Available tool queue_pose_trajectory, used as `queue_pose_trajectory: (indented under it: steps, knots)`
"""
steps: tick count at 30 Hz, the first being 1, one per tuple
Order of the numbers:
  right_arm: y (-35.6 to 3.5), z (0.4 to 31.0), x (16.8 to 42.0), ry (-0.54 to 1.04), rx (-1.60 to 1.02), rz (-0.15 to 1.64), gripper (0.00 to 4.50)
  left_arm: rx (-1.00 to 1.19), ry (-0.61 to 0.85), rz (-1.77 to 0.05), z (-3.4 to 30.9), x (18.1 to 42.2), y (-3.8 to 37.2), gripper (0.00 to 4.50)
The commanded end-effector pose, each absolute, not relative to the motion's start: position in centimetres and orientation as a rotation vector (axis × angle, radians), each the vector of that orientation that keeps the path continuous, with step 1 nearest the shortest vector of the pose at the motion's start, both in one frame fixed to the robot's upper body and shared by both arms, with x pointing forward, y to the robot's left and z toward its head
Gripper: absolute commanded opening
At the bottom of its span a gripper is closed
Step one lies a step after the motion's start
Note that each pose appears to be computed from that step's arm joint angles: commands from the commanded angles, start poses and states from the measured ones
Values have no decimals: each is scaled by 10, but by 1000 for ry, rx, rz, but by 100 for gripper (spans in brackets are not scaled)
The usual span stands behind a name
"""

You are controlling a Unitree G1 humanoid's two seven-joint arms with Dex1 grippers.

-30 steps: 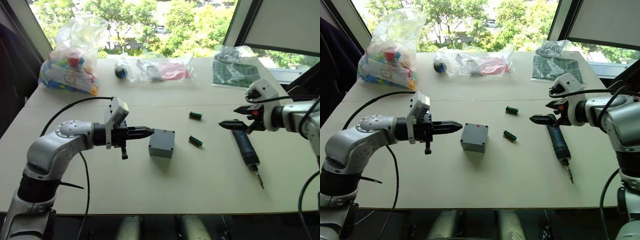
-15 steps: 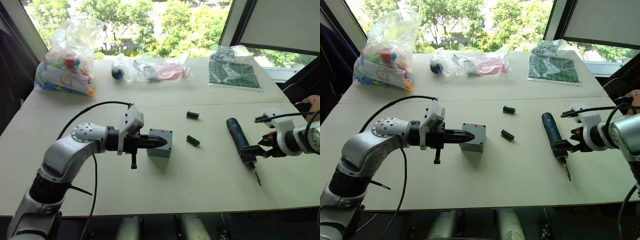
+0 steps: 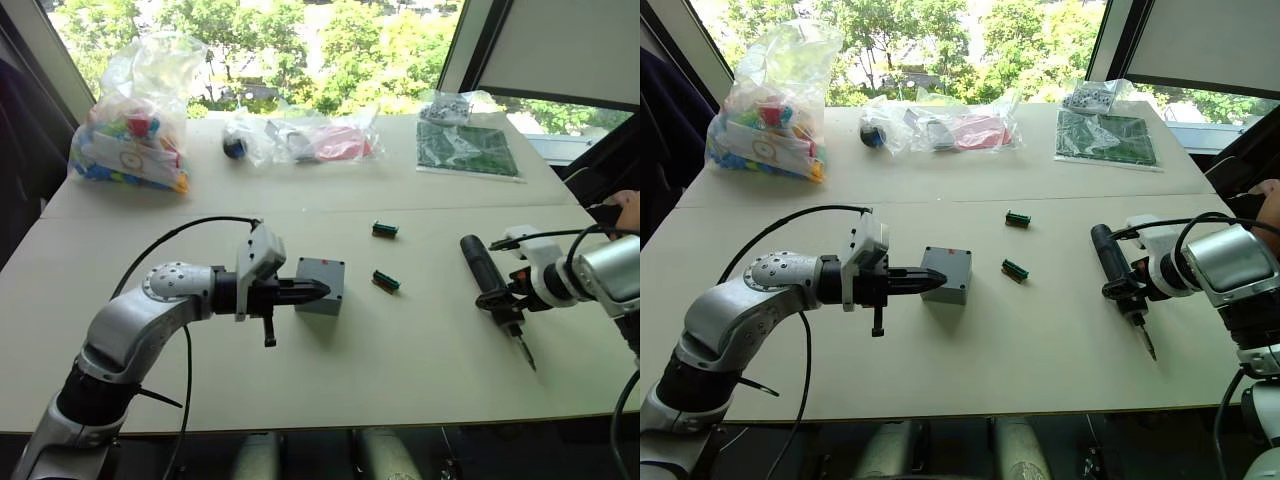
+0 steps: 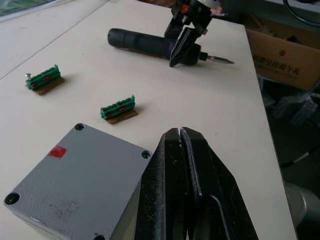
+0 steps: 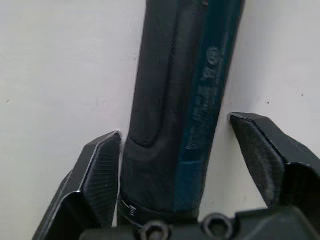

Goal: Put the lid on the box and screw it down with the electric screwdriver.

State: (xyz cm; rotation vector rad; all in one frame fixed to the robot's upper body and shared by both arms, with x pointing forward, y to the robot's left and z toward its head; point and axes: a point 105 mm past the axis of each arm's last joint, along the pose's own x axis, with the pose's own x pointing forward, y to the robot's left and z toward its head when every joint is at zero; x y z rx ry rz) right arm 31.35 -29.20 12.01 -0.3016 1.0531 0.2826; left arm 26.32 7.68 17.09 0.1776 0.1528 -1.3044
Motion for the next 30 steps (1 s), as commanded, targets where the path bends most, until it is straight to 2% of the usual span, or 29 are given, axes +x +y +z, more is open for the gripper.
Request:
queue_pose_trajectory:
  steps: [1, 3, 9, 15, 18, 21, 23, 25, 26, 27, 28, 30]
  knots:
    - [-292, 106, 306, 1117, -326, 294, 227, 197, 101, -1271, 183, 262, 81, 0]
    - [-293, 104, 304, 1128, -319, 289, 196, 194, 100, -1262, 183, 263, 82, 0]
    - [-305, 116, 313, 1074, -317, 224, 183, 182, 97, -1252, 183, 271, 85, 0]
    - [-290, 180, 343, 850, -245, 275, 183, 126, 100, -1239, 185, 284, 93, 0]
    - [-258, 236, 357, 652, -16, 414, 183, 100, 117, -1228, 185, 292, 98, 0]
    - [-235, 261, 357, 568, 172, 528, 183, 98, 132, -1220, 183, 297, 102, 0]
    - [-213, 279, 352, 471, 291, 664, 183, 96, 146, -1216, 182, 300, 106, 0]
    - [-187, 304, 345, 261, 392, 832, 183, 100, 164, -1204, 180, 304, 110, 0]
    - [-176, 316, 345, 79, 412, 859, 183, 109, 177, -1196, 179, 306, 113, 0]
    - [-170, 323, 345, -67, 434, 840, 183, 115, 186, -1192, 177, 307, 114, 0]
    - [-163, 321, 345, -134, 426, 816, 183, 118, 192, -1190, 176, 308, 114, 0]
    - [-142, 312, 341, -167, 436, 841, 183, 126, 202, -1189, 174, 309, 115, 0]
